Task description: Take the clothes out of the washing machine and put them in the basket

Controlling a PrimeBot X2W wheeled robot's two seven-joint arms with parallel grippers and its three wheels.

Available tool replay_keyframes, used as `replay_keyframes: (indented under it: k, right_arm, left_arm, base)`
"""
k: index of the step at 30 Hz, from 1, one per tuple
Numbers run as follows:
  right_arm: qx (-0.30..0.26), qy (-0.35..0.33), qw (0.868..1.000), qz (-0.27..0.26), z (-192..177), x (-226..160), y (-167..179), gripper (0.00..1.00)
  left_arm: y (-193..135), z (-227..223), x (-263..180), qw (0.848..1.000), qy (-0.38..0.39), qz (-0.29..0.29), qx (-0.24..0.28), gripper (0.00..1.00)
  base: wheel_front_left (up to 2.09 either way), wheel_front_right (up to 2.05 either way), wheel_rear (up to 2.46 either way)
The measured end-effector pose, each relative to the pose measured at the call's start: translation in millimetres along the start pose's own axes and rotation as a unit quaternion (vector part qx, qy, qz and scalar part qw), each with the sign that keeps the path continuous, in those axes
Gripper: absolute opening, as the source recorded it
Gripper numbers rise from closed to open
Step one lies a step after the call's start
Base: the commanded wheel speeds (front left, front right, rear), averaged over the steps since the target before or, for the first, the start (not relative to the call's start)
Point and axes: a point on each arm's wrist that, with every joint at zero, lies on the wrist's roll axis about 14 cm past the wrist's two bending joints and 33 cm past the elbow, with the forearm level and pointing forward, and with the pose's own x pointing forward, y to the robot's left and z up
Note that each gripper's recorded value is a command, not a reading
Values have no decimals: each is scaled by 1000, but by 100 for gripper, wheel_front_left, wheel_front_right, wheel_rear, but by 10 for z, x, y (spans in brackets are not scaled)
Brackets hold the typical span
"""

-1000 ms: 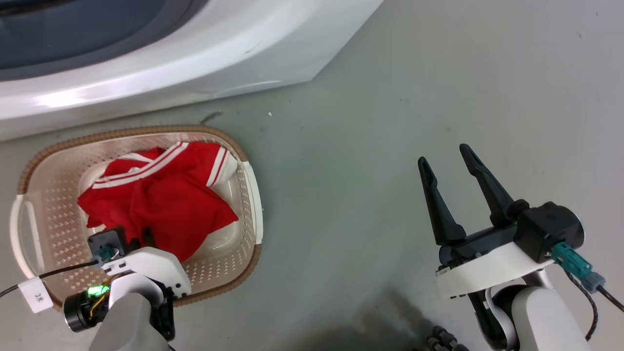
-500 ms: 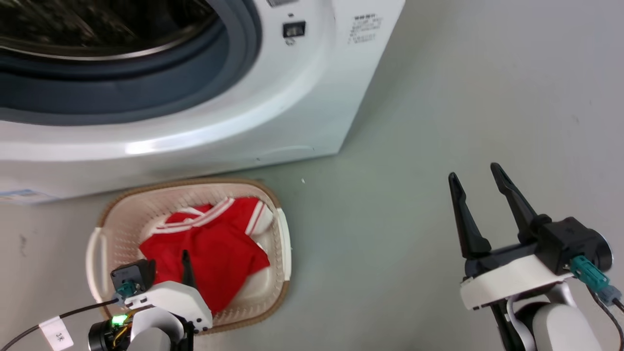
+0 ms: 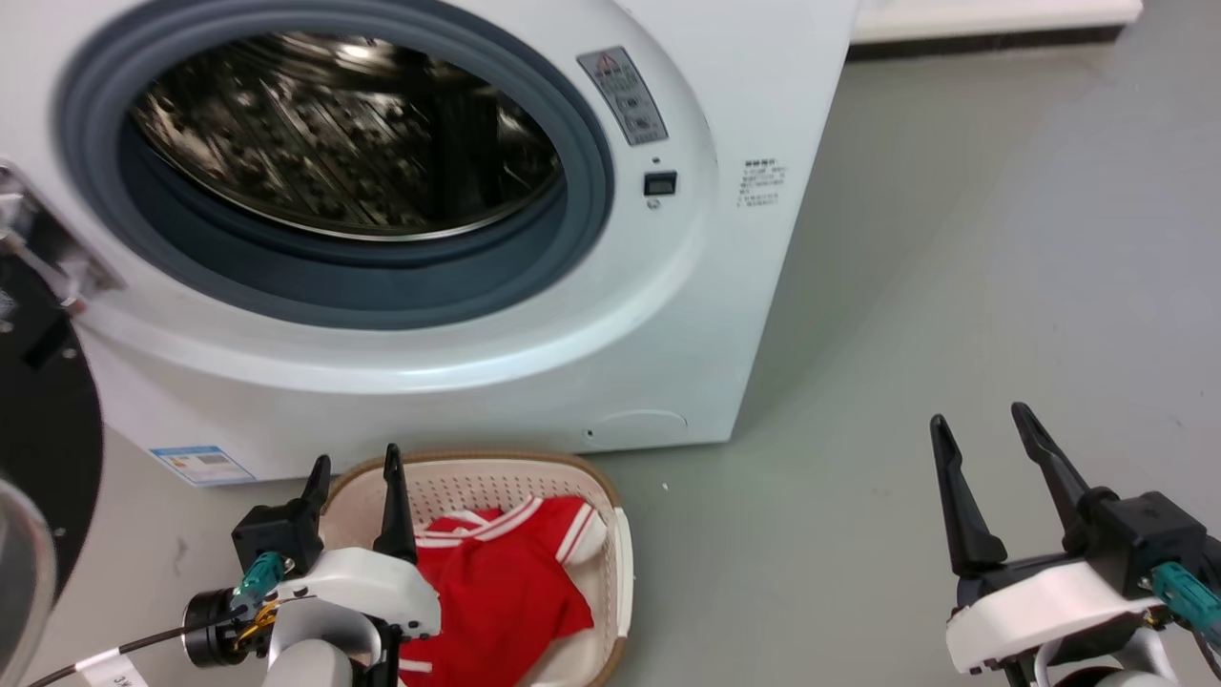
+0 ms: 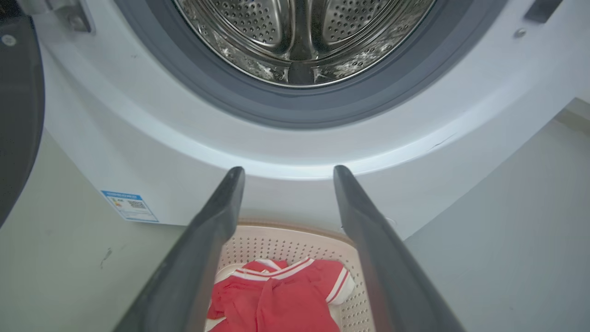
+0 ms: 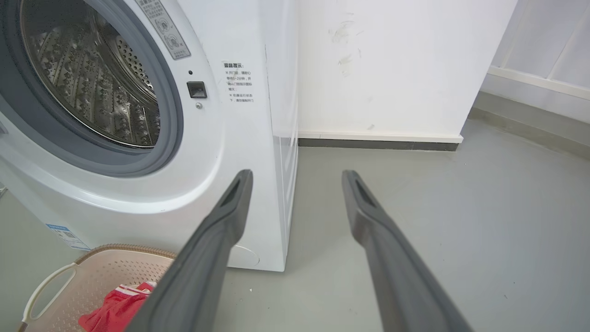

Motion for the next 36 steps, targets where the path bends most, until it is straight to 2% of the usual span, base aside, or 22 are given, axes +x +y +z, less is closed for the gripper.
replay_keyframes:
  k: [9,15,26,36]
  right_arm:
    - [-3,-34,999,12,263,-207,89,100]
    - [-4,-45,999,20,356,-341,149,100]
    - [0,-49,998,38,372,-445,268,100]
    - [1,-45,998,44,358,-437,302,100]
  left_arm:
    - [-185,831,-354,991,-132,-30,16,100]
    - [-234,1244,-654,981,-183,-41,47,100]
    - [-53,1219,-1041,986,-156,-16,62,100]
    - [-10,1204,-1109,987,-149,-7,57,100]
  base:
    - [0,0,0]
    - [0,0,0]
    - [0,0,0]
    - [0,0,0]
